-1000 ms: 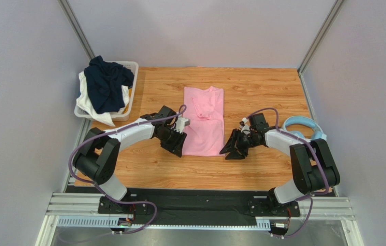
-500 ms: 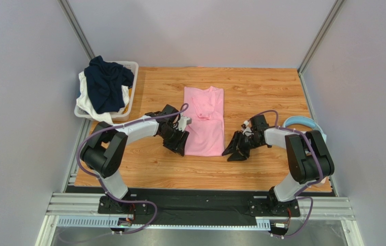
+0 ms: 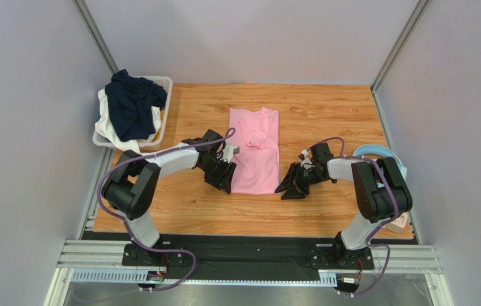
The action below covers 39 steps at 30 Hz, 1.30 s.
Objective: Fold and stack the t-shirts
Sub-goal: Grab one side of the 2/3 rectangular tshirt with both arms
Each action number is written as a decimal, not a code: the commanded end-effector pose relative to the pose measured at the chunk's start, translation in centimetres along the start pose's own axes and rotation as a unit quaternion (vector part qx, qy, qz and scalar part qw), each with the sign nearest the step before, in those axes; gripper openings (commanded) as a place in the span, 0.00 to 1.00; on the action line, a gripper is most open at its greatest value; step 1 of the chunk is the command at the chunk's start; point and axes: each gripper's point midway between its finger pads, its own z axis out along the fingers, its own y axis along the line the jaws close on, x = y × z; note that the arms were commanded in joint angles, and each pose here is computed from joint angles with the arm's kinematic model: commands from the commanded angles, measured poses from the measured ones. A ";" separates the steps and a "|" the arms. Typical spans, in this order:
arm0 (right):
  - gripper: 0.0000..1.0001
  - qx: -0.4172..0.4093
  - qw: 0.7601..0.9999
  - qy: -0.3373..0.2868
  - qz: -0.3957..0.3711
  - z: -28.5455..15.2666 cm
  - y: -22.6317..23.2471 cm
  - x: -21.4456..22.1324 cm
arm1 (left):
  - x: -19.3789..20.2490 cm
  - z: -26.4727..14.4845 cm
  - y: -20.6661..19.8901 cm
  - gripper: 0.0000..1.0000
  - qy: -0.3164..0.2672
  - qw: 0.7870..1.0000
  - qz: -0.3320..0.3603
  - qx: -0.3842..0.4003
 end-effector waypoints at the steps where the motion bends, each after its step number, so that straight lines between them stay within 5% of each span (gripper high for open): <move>1: 0.45 -0.014 1.000 -0.016 -0.018 0.2 1.0 -1.8 | -1.2 0.1 -0.6 0.56 -0.010 1.000 0.002 0.010; 20: 0.42 -0.029 0.999 -0.017 -0.010 0.7 1.3 -2.3 | -0.3 1.3 -1.6 0.52 0.013 1.000 0.018 0.016; 39: 0.20 -0.034 0.999 -0.014 -0.009 0.3 1.5 -1.3 | -1.3 0.2 -1.8 0.17 -0.004 0.999 0.044 0.010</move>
